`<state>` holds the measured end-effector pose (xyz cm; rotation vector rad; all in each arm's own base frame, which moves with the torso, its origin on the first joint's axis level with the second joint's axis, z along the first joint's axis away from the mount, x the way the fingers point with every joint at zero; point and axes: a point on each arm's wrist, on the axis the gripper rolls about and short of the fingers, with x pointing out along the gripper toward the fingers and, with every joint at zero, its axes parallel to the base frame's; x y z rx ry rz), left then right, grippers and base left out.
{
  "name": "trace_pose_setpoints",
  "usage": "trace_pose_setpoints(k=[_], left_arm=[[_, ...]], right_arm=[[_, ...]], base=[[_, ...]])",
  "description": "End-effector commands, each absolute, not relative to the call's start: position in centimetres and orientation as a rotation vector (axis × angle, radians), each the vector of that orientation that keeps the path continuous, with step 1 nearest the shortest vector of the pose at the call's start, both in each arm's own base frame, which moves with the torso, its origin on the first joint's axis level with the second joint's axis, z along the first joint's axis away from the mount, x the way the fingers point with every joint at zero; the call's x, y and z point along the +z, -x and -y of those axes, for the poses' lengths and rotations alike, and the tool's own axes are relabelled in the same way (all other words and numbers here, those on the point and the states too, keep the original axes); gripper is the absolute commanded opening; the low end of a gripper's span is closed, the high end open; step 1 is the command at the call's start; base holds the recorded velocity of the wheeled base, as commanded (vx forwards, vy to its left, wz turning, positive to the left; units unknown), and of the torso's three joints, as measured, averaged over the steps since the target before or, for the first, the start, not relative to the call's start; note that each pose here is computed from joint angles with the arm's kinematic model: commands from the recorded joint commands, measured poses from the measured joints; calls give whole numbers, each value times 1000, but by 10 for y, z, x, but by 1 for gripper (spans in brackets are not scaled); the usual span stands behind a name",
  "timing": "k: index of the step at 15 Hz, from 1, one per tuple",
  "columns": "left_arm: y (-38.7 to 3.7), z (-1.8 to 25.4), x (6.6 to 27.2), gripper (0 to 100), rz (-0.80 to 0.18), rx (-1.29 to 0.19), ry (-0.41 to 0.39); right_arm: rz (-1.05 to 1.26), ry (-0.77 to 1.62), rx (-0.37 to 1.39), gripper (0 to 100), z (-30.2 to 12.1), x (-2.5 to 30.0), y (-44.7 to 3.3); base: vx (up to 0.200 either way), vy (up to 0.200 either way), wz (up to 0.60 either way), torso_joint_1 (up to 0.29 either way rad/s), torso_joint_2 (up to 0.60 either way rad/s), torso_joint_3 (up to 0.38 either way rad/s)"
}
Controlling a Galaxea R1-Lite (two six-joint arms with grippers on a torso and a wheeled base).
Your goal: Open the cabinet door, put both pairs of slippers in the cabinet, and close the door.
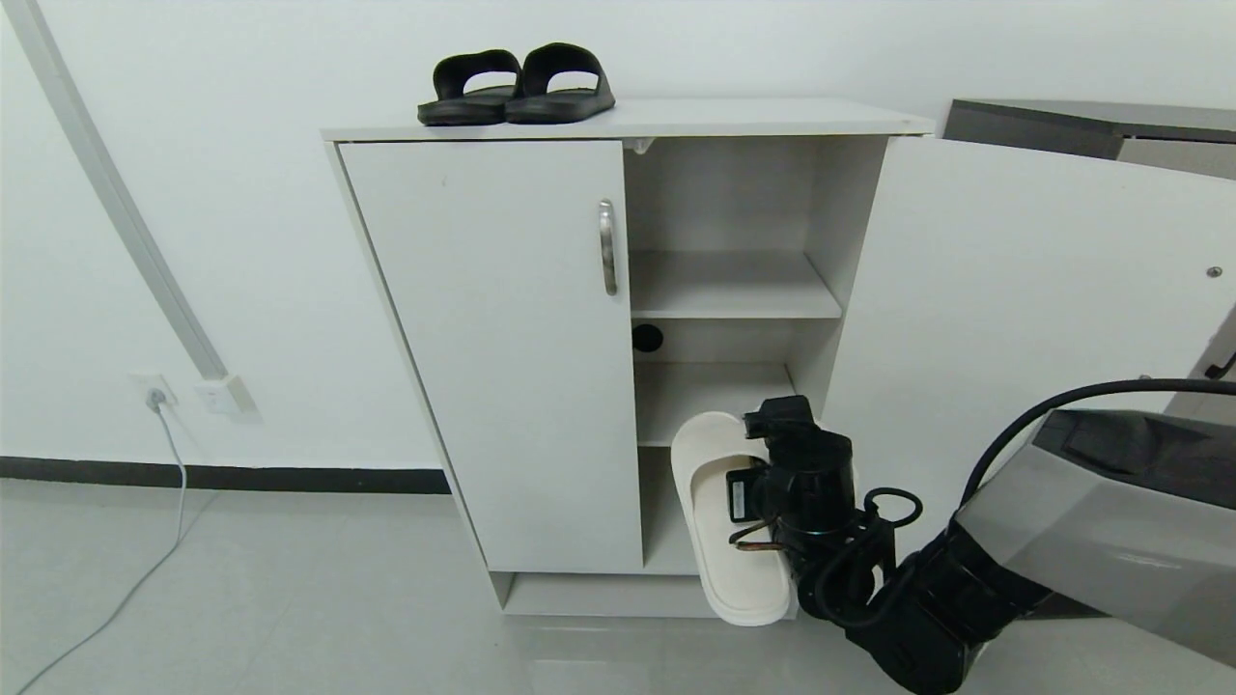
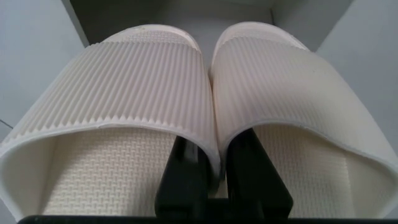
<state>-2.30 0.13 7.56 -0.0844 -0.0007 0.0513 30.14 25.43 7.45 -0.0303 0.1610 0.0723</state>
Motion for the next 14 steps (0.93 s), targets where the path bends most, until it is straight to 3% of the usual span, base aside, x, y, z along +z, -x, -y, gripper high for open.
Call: trace_pose_setpoints(k=[1, 14], left_arm=[[23, -1, 76, 0, -1, 52, 84], [23, -1, 76, 0, -1, 52, 84]], right_arm=[[-168, 34, 71, 0, -264, 60, -314], [-160, 22, 89, 0, -280, 57, -319]], base=[[0, 0, 0, 0, 0, 0], [0, 0, 0, 0, 0, 0]])
